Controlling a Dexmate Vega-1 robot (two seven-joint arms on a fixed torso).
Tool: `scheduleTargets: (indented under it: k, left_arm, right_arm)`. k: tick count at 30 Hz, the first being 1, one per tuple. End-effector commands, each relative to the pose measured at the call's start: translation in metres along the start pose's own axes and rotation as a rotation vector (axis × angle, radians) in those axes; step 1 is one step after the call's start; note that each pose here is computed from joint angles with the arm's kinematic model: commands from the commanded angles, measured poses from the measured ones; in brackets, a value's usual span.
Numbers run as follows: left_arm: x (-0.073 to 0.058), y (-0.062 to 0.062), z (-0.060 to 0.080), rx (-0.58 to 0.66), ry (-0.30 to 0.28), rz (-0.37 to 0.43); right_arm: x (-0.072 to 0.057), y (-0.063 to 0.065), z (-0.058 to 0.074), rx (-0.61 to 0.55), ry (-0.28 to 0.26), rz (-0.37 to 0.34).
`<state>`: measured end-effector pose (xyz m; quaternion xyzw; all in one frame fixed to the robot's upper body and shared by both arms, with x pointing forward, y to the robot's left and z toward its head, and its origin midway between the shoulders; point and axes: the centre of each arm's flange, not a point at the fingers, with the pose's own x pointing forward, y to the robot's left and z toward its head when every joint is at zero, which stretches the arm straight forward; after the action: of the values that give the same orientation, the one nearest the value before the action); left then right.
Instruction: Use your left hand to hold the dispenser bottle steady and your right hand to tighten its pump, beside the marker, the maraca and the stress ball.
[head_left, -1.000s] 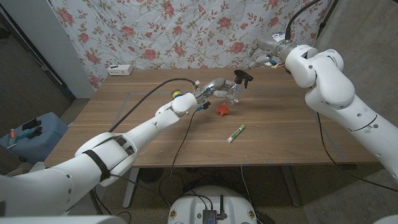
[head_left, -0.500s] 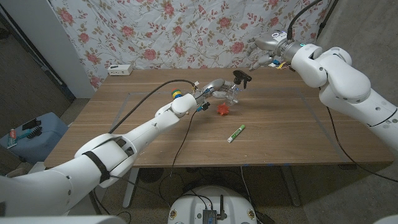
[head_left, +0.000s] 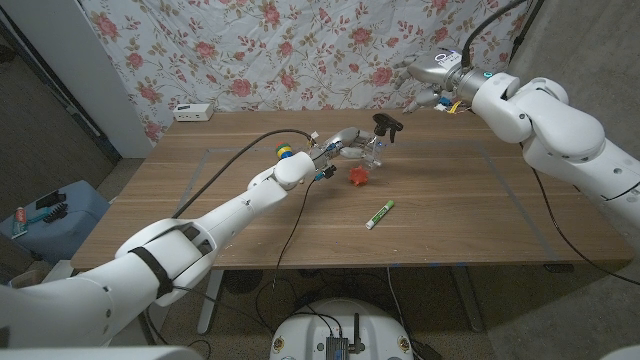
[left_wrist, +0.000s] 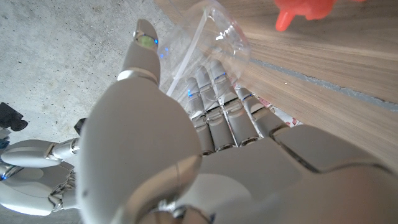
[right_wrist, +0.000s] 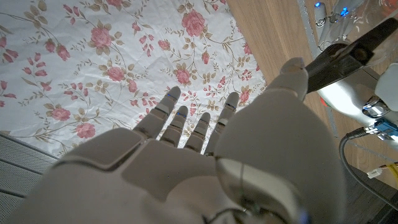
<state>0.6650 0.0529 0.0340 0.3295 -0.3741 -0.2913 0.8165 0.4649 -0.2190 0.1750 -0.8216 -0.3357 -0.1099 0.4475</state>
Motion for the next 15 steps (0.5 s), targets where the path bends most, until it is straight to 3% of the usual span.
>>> scheduleTargets:
  k: [1, 15]
  left_arm:
    - [-0.004, 0.0008, -0.0011, 0.001, 0.008, 0.009]
    - [-0.0042, 0.0009, 0.0004, 0.004, 0.007, 0.013]
  right_arm:
    - [-0.0011, 0.0047, 0.0036, -0.007, -0.085, -0.042]
    - [-0.0006, 0.0123, 0.0081, 0.031, -0.149, -0.065]
